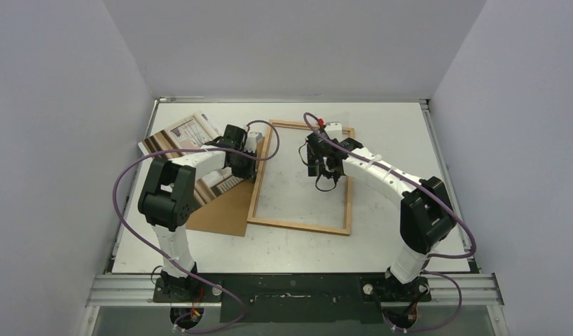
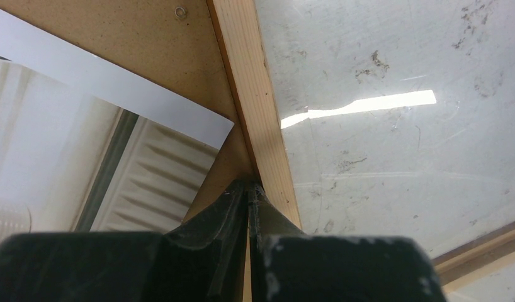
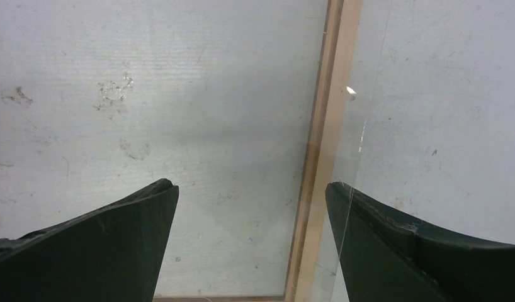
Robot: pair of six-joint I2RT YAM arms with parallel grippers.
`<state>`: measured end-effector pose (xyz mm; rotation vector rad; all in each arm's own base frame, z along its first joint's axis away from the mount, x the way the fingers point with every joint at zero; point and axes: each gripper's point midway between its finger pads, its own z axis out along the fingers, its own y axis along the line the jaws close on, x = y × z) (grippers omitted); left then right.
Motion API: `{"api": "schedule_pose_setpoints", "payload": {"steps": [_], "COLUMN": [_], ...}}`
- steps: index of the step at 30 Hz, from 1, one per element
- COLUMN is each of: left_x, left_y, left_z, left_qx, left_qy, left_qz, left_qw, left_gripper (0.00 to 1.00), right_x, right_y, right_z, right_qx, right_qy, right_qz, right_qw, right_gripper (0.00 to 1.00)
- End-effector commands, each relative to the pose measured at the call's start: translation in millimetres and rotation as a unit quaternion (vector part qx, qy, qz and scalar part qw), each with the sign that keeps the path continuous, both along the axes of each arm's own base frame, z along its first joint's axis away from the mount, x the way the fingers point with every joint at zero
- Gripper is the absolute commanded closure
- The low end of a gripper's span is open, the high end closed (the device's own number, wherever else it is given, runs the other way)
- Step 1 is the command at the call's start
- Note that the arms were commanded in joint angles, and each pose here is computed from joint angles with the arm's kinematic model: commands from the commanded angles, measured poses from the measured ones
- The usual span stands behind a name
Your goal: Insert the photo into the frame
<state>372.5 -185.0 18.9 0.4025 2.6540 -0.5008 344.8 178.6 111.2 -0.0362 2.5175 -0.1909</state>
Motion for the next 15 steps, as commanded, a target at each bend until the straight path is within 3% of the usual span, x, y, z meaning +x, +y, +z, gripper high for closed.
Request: {"api": "schedule_pose_setpoints", "payload": {"steps": [1,15], "left_x": [-22.5,-22.7], "left_y": [-3.6,-3.6], "left_z": [-14.4,-12.6], "left_qx": [-0.002,-0.004], "left_qy": [0.042,0.041], "left_qz": [-0.011,-0.010], "left_qw": [0.999,0.999], "left_gripper": [0.96,0.96], "right_x": [2.1,3.7], "right_y": [-2.6,-6.5], "right_z": [24.1,25.0], "right_qx": [0.049,0.065], "right_qy": [-0.037,-0.038], "right_qz": [-0.004,-0.008], "right_qw": [0.998,0.997], "right_gripper": [0.10,0.10]}}
